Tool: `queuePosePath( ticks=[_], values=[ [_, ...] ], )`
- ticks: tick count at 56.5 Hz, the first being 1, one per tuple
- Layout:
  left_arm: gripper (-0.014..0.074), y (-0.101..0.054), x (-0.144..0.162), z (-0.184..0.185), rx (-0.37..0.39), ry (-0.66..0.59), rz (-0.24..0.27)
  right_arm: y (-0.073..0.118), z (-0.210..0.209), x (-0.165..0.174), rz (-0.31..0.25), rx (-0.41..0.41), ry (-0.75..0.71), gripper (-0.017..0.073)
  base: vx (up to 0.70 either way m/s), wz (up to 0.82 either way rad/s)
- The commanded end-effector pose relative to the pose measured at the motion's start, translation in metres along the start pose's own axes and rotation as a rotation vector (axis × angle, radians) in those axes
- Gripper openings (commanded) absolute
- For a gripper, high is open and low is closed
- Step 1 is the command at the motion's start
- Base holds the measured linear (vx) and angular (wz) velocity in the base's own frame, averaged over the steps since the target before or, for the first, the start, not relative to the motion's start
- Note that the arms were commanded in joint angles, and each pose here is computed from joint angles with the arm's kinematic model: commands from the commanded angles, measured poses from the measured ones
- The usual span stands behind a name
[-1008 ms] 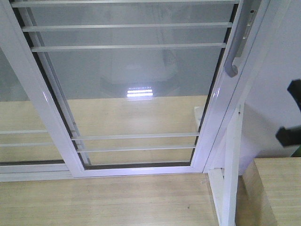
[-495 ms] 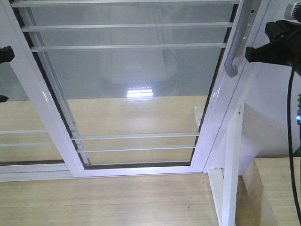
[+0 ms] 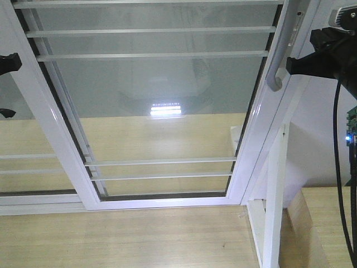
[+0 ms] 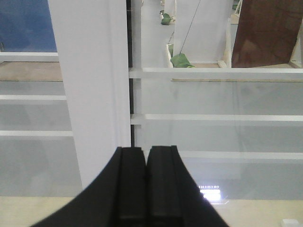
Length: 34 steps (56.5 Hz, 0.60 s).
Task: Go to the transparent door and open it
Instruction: 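Raise both arms and bring the right gripper to the silver handle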
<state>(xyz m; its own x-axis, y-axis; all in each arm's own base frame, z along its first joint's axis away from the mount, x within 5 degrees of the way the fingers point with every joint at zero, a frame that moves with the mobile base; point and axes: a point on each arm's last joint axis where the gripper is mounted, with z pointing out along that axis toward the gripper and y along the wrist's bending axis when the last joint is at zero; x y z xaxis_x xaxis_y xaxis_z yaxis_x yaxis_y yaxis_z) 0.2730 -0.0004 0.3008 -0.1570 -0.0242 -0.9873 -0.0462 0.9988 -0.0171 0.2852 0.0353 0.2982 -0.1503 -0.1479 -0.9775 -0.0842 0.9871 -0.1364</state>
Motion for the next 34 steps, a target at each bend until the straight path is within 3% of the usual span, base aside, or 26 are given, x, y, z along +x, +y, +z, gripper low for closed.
queuePosePath(
  ticks=[1, 15, 29, 34],
  values=[
    [0.0015, 0.0019, -0.0248, -0.0037, -0.018, -0.141, -0.007, -0.0070, -0.0045, -0.0252, -0.011, 0.044, -0.139, 0.0051, 0.00, 0.00],
    [0.0136, 0.0019, -0.0249, -0.0036, -0.019, -0.143, -0.006, -0.0070, -0.0045, -0.0252, -0.011, 0.044, -0.139, 0.0235, 0.00, 0.00],
    [0.0405, 0.0024, -0.0273, -0.0037, -0.025, -0.172, -0.006, -0.0071, -0.0045, -0.0254, -0.009, 0.046, -0.142, 0.0605, 0.00, 0.00],
    [0.0501, 0.0027, -0.0288, -0.0040, -0.028, -0.189, -0.006, -0.0072, -0.0046, -0.0258, -0.009, 0.048, -0.145, 0.0680, 0.00, 0.00]
  ],
)
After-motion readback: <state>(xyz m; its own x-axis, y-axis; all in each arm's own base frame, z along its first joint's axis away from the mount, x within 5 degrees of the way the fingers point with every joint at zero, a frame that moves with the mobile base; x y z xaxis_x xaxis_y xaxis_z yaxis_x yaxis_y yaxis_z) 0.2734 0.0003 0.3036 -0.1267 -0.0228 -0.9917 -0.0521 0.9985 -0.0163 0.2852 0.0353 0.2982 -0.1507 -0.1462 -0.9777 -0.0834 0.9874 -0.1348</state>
